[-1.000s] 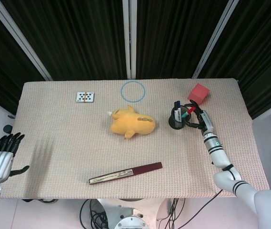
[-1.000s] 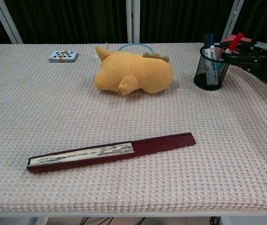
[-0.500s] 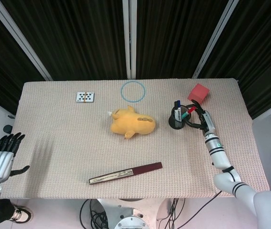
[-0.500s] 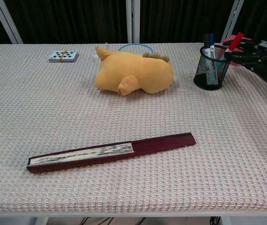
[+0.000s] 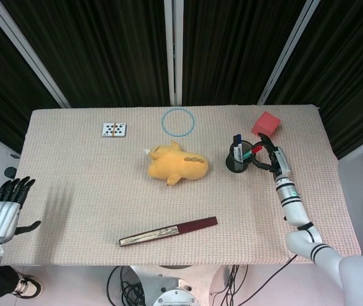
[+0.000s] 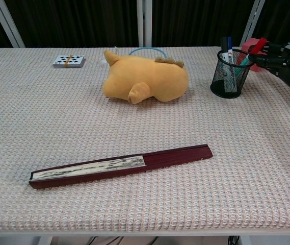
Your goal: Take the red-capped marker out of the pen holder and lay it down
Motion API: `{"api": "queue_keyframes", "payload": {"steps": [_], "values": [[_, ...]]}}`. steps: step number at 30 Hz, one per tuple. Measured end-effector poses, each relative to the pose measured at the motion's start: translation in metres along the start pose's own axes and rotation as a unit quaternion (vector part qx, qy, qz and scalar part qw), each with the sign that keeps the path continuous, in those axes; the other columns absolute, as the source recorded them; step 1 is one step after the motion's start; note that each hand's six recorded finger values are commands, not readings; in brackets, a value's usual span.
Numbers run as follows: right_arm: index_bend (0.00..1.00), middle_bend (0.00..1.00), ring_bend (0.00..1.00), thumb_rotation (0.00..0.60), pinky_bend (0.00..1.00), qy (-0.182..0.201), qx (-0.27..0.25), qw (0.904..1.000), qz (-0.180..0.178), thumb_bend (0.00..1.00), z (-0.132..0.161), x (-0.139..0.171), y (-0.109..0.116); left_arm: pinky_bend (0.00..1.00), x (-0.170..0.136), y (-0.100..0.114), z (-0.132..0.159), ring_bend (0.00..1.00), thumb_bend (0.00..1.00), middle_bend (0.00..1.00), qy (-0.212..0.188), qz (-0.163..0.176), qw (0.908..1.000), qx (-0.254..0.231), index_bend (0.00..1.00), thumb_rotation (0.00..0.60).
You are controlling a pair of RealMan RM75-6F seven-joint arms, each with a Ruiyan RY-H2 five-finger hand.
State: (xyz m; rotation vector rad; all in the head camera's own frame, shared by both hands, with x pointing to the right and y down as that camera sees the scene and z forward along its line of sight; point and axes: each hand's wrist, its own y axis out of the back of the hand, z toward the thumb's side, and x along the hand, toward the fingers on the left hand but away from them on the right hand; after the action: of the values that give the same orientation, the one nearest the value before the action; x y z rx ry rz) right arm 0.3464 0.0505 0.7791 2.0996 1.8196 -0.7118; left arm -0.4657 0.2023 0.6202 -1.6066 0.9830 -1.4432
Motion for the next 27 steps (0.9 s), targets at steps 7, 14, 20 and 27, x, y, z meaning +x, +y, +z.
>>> {"api": "queue_keyframes", "payload": {"steps": [7, 14, 20, 27], "values": [[0.63, 0.14, 0.00, 0.600, 0.00, 0.002, -0.008, 0.9998, -0.017, 0.29, 0.001, -0.001, 0.004, 0.00, 0.000, 0.000, 0.000, 0.00, 0.00, 0.02, 0.000, -0.001, 1.0000, 0.001, 0.06, 0.600], [0.74, 0.15, 0.00, 0.600, 0.00, 0.018, -0.013, 0.9997, -0.013, 0.36, 0.010, 0.000, 0.003, 0.00, 0.000, 0.001, 0.001, 0.00, 0.00, 0.02, -0.001, 0.001, 1.0000, 0.002, 0.06, 0.600], [0.83, 0.17, 0.00, 0.600, 0.00, 0.043, -0.023, 0.9988, -0.006, 0.43, 0.022, 0.008, 0.002, 0.00, 0.000, 0.002, 0.002, 0.00, 0.00, 0.02, -0.003, 0.002, 1.0000, 0.001, 0.06, 0.600], [0.86, 0.18, 0.00, 0.600, 0.00, 0.079, -0.034, 0.9962, 0.008, 0.44, 0.041, 0.024, 0.000, 0.00, -0.001, 0.004, 0.004, 0.00, 0.00, 0.02, -0.005, 0.004, 1.0000, -0.002, 0.06, 0.600]]}}
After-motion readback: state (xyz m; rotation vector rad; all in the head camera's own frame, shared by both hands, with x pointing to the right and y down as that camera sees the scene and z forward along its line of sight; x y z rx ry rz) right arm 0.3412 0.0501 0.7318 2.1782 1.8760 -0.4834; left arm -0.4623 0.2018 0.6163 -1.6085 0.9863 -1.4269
